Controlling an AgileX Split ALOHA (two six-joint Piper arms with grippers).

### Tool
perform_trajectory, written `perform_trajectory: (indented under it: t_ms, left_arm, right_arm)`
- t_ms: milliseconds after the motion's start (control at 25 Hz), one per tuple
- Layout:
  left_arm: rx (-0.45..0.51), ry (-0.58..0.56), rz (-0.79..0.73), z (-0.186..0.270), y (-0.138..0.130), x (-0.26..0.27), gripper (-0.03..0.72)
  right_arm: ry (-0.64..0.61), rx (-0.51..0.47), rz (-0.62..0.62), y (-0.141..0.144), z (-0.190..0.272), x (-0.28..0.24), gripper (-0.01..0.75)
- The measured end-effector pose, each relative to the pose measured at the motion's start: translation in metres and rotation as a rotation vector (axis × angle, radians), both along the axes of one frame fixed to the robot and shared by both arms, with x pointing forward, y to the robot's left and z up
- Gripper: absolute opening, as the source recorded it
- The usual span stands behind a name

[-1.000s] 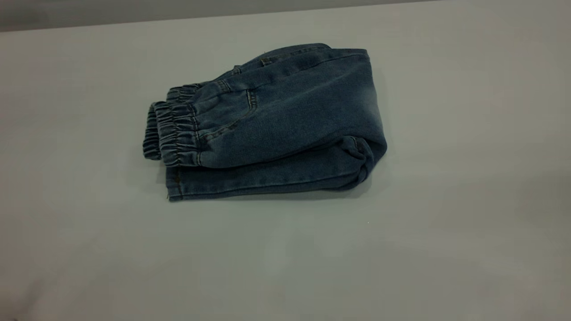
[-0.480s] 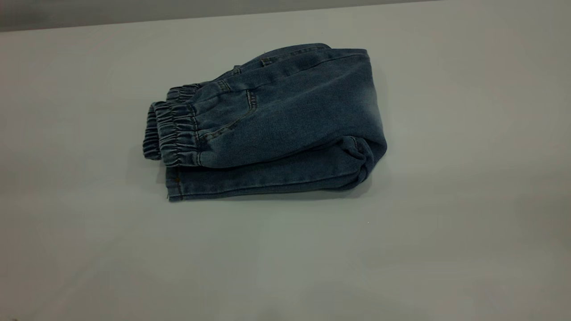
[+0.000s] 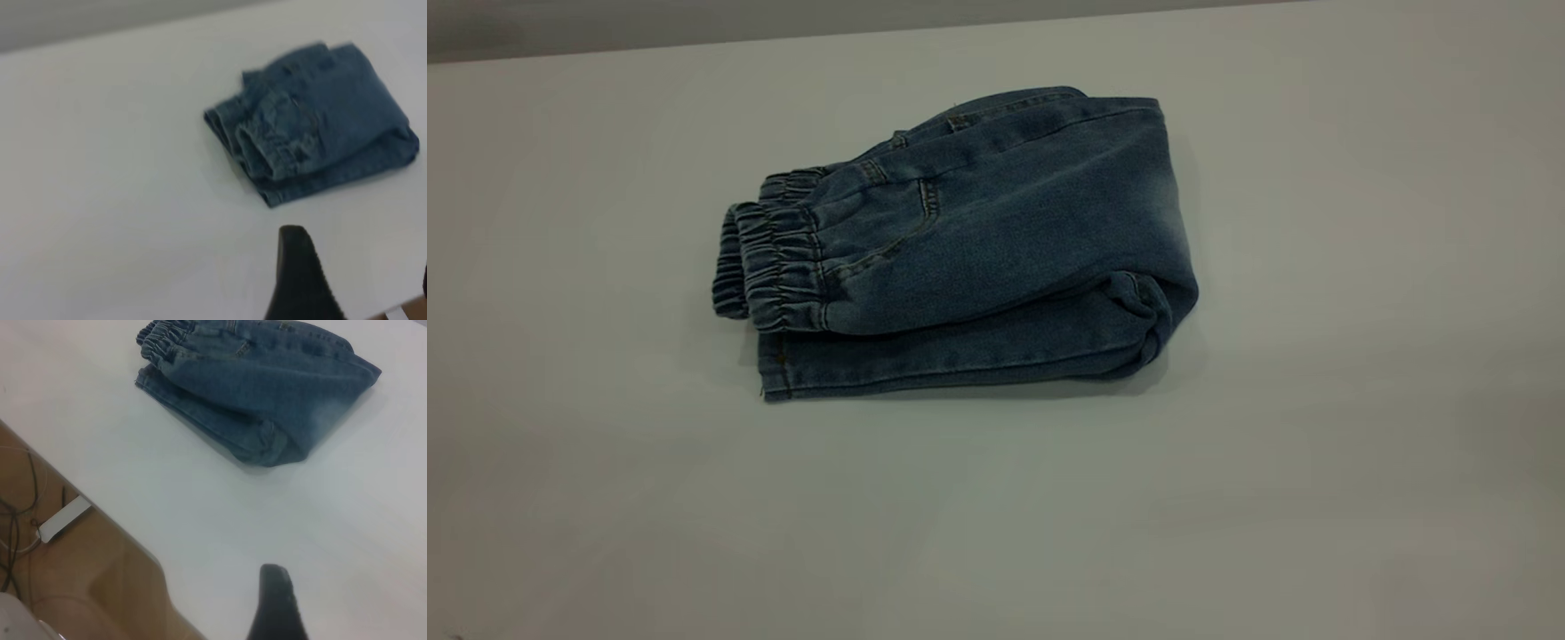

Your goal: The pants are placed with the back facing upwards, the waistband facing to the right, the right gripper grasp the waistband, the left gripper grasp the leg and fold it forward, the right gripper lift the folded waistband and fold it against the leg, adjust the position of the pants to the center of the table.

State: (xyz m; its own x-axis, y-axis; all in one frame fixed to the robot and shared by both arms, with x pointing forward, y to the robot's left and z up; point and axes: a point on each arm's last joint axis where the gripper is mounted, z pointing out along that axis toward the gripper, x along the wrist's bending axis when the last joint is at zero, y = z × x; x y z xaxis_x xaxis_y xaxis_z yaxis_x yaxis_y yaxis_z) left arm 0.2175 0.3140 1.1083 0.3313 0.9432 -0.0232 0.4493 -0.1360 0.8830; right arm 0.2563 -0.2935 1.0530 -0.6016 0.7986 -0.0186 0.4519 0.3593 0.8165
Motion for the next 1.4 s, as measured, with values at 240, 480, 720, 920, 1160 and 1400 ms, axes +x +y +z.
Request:
perform_trajectory:
  t_ms: [240,480,720,920,1160,1400]
  left_arm:
    - [0.023,0.059,-0.002,-0.028,-0.003,0.006,0.4]
    - [-0.025,0.087,-0.036,-0.056,-0.016,0.024,0.4]
    - [-0.027,0.077,-0.039,-0.056,-0.016,0.025,0.399]
    - [-0.029,0.079,-0.04,-0.056,-0.017,0.025,0.399]
    - [-0.027,0.08,-0.041,-0.056,-0.016,0.025,0.399]
    - [-0.032,0.078,0.085,-0.056,-0.016,0.025,0.399]
  right_arm:
    - [-0.002,0.003,-0.002,0.0,0.0,0.0,0.43]
    - [-0.001,0.014,-0.132,-0.002,0.0,-0.001,0.43]
    - [-0.014,0.02,-0.387,-0.008,0.0,-0.002,0.43]
    - [-0.1,0.06,-0.562,-0.013,0.001,-0.017,0.43]
    - [-0.135,0.073,-0.632,-0.013,0.001,-0.023,0.43]
    - [-0.131,0.079,-0.641,-0.013,0.001,-0.023,0.43]
